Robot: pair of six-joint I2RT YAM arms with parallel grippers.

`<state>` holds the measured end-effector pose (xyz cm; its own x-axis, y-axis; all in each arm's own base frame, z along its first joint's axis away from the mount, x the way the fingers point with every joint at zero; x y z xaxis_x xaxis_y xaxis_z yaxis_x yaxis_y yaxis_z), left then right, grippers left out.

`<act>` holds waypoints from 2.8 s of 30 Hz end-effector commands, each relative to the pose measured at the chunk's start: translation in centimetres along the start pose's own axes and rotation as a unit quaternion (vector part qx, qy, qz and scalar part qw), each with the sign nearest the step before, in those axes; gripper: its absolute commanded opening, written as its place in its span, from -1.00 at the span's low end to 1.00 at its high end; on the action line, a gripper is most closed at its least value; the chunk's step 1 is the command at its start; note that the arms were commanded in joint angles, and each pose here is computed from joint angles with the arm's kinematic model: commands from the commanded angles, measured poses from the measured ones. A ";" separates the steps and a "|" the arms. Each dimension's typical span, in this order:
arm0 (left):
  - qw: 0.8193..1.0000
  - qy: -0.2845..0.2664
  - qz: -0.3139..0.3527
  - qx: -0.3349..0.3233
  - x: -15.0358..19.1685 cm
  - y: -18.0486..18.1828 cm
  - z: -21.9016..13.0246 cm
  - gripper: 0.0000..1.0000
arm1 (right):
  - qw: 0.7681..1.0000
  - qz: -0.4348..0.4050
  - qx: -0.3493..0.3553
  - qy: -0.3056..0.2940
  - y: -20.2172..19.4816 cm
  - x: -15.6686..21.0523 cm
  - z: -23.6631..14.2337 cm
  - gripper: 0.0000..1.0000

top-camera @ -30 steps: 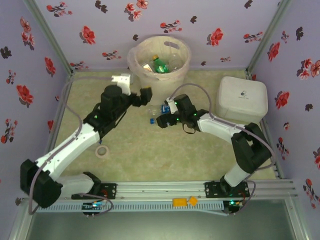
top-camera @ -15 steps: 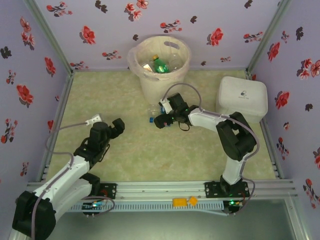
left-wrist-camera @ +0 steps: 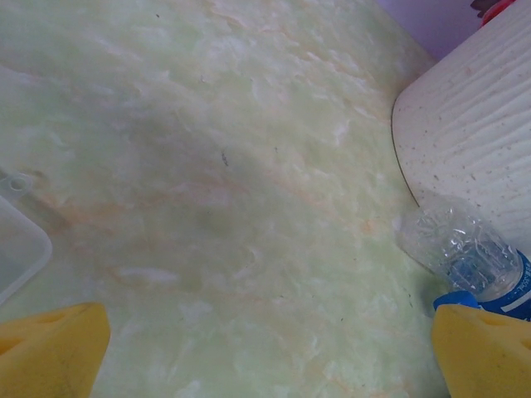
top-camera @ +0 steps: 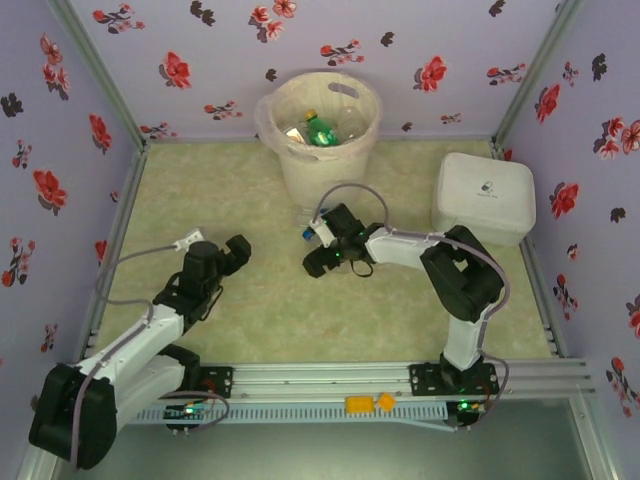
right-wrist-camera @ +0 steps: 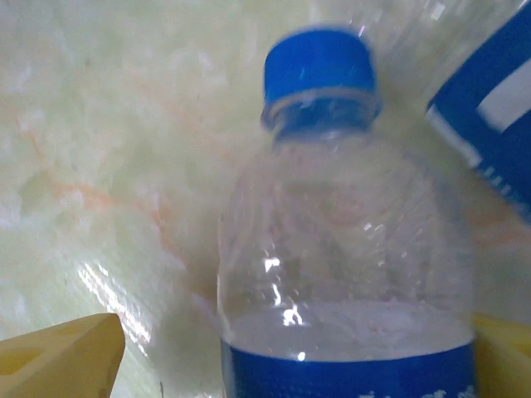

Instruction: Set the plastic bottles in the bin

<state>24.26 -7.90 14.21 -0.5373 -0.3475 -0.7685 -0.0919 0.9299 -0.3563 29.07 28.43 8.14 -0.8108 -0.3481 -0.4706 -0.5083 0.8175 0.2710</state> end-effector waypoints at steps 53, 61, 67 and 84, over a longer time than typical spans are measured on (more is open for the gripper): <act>0.987 0.089 0.058 0.121 0.8 -5.3 3.3 1.00 | 0.905 0.079 0.006 -0.419 -2.6 -25.5 -24.9 -0.23; 0.987 0.092 0.058 0.122 1.3 -5.0 2.0 1.00 | 0.913 0.098 0.035 -0.393 -4.5 -28.4 -21.0 0.00; 0.986 0.093 0.058 0.123 1.4 -5.0 1.7 1.00 | 0.908 0.096 0.040 -0.407 -4.5 -29.0 -21.7 0.98; 0.956 0.036 0.190 0.220 -2.3 -10.9 3.6 1.00 | 0.914 0.087 0.040 -0.395 -3.1 -19.1 -27.9 0.99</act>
<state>28.01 -15.93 15.59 -0.6184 -0.0404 -0.7849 0.3489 0.8807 -0.3202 39.05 20.37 41.58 -0.3770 0.2002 -0.9043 -0.3487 0.8738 0.3389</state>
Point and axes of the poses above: each hand's point on the last joint's axis, 136 mm out from that joint toward the fingers, its own z axis out along the fingers, its own y axis along the line the jaws close on, x = y × z, the point moved 6 cm from there along -z, back along the fingers, and after that the axes turned 15 degrees about z, right-handed, at the moved point
